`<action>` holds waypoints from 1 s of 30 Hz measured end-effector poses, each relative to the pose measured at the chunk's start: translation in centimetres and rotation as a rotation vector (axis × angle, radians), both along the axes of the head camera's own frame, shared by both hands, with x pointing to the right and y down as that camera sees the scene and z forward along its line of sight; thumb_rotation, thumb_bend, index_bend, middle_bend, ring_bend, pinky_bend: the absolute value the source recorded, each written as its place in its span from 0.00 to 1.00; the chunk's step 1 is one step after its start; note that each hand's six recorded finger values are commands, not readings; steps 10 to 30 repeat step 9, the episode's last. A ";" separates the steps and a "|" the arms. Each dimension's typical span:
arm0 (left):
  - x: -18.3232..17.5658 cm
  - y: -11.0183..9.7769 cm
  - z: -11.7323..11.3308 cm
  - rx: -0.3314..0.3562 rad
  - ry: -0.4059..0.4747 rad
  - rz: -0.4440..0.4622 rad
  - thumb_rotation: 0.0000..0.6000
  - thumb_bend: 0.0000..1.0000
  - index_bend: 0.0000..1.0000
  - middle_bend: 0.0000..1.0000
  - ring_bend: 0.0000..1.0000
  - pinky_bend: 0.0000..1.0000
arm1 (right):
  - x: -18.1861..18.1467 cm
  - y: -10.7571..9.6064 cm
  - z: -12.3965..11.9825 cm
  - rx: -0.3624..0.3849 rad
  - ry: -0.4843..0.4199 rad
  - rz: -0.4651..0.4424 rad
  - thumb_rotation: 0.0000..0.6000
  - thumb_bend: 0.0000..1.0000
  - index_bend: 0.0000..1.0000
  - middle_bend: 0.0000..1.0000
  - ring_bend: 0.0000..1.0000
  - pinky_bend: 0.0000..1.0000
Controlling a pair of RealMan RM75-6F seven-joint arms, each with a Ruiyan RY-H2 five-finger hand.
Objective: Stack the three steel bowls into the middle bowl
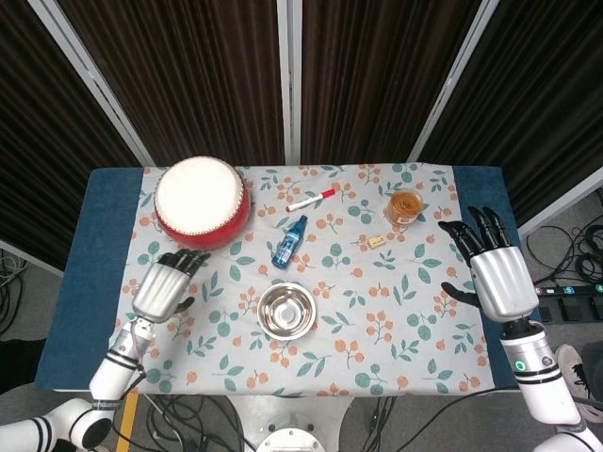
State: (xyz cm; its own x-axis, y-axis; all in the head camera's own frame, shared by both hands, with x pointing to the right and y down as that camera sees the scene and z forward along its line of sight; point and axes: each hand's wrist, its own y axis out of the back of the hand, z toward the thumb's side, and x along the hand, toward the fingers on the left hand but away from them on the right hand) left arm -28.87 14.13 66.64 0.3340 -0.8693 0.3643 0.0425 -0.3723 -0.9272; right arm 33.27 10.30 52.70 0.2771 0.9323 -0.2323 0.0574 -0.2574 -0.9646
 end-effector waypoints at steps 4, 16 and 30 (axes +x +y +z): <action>-4.2 0.2 -1.1 0.058 0.053 -0.156 1.00 0.16 0.23 0.27 0.21 0.32 | 1.9 2.2 2.3 -0.044 0.056 0.021 1.00 0.00 0.16 0.20 0.00 0.00; -9.4 2.1 -2.0 0.110 0.061 -0.279 1.00 0.16 0.23 0.27 0.21 0.32 | 4.0 4.5 4.6 -0.074 0.112 0.038 1.00 0.00 0.16 0.20 0.00 0.00; -9.4 2.1 -2.0 0.110 0.061 -0.279 1.00 0.16 0.23 0.27 0.21 0.32 | 4.0 4.5 4.6 -0.074 0.112 0.038 1.00 0.00 0.16 0.20 0.00 0.00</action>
